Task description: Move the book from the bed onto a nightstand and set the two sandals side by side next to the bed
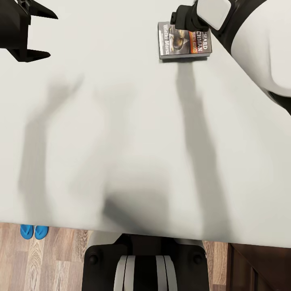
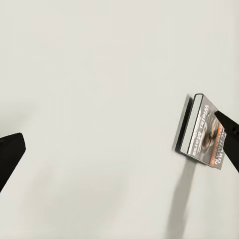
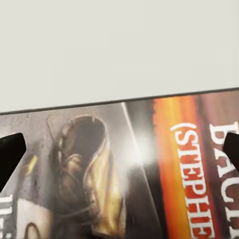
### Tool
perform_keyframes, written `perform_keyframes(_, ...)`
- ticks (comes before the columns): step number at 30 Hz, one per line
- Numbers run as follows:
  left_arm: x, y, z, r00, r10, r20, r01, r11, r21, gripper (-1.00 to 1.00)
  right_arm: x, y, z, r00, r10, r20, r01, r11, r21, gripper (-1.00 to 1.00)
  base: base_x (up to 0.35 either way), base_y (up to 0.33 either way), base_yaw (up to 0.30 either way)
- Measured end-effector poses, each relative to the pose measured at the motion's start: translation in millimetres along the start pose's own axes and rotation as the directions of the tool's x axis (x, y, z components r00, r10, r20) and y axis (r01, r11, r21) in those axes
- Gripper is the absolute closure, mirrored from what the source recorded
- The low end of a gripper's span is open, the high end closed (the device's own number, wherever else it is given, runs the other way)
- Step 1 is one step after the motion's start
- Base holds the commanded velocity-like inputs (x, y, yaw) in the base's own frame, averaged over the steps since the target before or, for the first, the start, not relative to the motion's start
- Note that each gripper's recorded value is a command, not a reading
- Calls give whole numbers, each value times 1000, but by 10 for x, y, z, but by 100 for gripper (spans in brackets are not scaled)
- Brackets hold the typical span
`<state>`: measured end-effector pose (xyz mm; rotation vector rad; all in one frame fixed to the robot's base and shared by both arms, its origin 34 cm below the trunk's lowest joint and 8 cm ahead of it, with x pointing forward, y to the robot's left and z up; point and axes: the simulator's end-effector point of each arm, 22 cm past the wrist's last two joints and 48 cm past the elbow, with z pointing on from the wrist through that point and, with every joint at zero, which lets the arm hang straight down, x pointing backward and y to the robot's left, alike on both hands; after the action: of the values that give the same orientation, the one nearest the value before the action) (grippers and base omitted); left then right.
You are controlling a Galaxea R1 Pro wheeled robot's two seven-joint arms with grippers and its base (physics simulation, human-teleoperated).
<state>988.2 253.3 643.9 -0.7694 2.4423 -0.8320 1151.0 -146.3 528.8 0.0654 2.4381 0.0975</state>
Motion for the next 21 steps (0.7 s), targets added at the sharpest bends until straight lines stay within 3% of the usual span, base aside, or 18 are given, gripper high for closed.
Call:
perform_keyframes(9, 0, 1, 2, 1000, 0, 0, 0, 1000, 0, -100, 5, 7, -1, 1000, 0, -5, 0, 1000, -2, -100, -33, -6, 0)
perform_keyframes(21, 4, -8, 5, 1000, -1, -1, 1, 1000, 3, -100, -2, -15, 1, 1000, 2, -2, -2, 1000, 3, -100, -205, -56, 0)
